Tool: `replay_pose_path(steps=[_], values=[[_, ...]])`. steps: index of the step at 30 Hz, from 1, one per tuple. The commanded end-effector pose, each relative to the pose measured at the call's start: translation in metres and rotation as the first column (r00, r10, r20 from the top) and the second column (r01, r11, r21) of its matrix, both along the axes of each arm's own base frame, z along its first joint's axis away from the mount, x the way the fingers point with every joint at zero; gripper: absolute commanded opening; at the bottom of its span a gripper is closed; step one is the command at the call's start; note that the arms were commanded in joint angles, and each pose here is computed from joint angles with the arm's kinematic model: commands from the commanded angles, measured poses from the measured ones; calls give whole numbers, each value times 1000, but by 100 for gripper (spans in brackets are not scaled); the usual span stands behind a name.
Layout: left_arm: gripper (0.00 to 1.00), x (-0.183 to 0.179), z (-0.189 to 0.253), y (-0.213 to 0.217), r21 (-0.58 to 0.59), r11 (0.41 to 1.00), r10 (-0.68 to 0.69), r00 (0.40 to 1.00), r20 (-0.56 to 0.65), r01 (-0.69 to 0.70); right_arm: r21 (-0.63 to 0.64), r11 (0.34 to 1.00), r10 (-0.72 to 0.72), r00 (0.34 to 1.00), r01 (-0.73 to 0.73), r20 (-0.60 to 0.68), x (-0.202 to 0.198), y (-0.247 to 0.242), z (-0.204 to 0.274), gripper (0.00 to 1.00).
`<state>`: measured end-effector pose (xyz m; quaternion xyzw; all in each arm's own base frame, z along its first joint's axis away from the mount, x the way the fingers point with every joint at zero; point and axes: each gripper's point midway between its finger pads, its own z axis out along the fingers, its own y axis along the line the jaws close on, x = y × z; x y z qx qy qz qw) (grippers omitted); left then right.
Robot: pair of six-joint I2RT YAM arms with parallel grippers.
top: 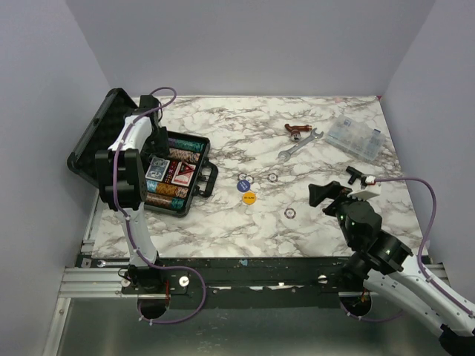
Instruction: Pack up texas hold em set
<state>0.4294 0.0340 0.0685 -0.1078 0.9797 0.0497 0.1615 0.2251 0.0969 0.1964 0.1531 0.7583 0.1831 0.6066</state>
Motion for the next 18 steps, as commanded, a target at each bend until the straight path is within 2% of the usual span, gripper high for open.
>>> replay_pose_path(steps=[1, 4, 9, 15, 18], values=[[37, 6, -1, 3, -14, 1000, 10, 1000, -1, -10, 2, 1000, 2, 1000, -2, -3, 2, 2, 0, 100], [39, 7, -5, 2, -24, 1000, 6, 1000, -13, -6, 1, 1000, 4, 1000, -4, -5, 2, 3, -1, 100], [61, 6, -4, 3, -16, 1000, 15, 1000, -15, -15, -3, 1000, 5, 1000, -6, -10, 2, 4, -2, 100], [69, 7, 14, 9, 17, 999, 37, 999, 30, -38, -3, 1000, 7, 1000, -7, -11, 2, 4, -2, 100], [70, 7, 28, 3, -15, 999, 36, 997, 63, -35, -6, 1000, 9, 1000, -10, -15, 3, 5, -3, 100]])
